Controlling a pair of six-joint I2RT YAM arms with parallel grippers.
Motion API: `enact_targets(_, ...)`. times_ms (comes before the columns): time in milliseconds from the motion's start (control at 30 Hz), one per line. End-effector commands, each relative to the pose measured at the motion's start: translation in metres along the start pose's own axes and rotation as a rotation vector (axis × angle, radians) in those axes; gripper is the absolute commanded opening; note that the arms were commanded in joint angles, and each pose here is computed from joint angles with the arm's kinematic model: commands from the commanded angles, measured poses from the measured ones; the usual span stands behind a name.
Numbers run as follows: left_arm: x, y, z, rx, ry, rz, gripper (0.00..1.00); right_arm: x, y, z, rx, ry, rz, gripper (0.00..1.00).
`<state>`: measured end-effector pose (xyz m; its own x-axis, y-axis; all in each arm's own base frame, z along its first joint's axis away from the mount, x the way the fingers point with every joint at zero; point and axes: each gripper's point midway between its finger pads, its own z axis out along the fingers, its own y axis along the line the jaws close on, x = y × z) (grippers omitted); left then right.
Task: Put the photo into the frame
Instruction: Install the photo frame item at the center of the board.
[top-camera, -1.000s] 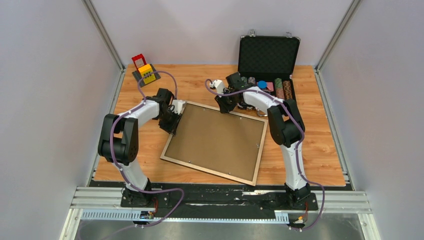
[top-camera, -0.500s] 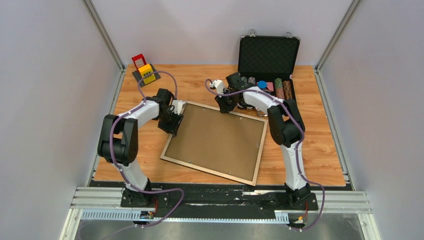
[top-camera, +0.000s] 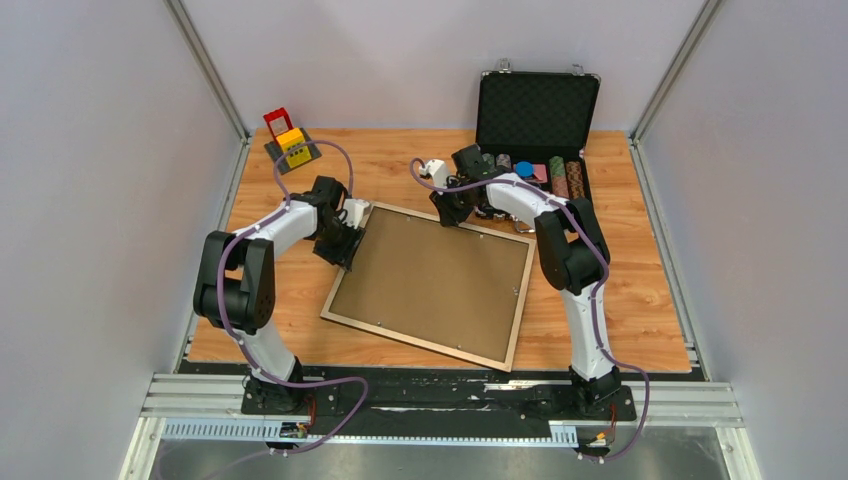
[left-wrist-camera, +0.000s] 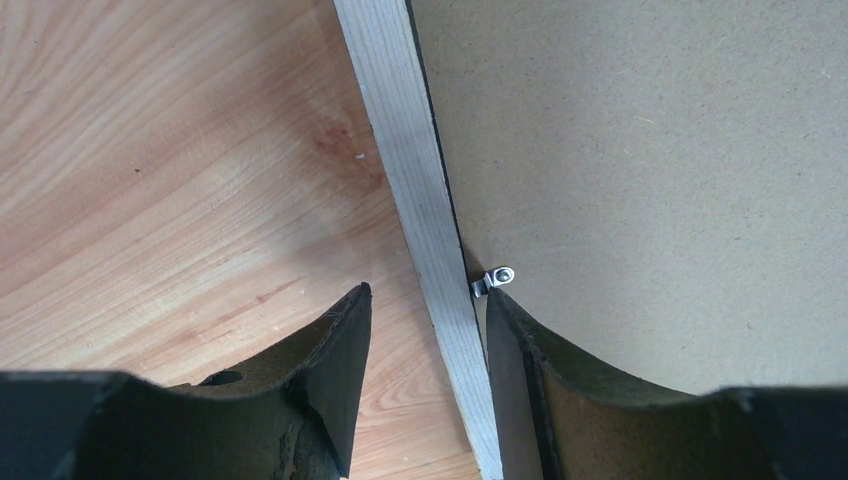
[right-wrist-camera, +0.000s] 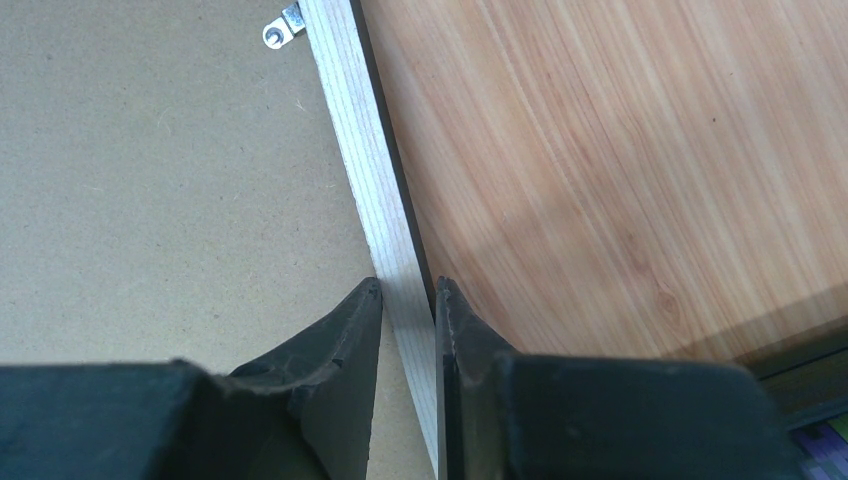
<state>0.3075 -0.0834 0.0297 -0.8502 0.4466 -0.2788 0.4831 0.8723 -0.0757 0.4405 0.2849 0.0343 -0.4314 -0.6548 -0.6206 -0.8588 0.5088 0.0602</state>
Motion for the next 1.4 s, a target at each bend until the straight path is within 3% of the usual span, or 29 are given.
enact_targets(0, -0.006, 0.001, -0.010, -0.017, -0.035, 0.024, 0.54, 0.001, 0.015, -0.010, -0.042, 0.008, 0.010, 0.22)
enact_targets(867, 0.004, -0.006, 0.007, 0.039, 0.001, 0.022, 0.53, 0.004, 0.015, -0.006, -0.045, 0.015, 0.012, 0.22)
enact_targets(1367, 0.002, -0.007, 0.009, 0.047, -0.002, 0.017, 0.40, 0.004, 0.016, -0.006, -0.048, 0.017, 0.010, 0.22)
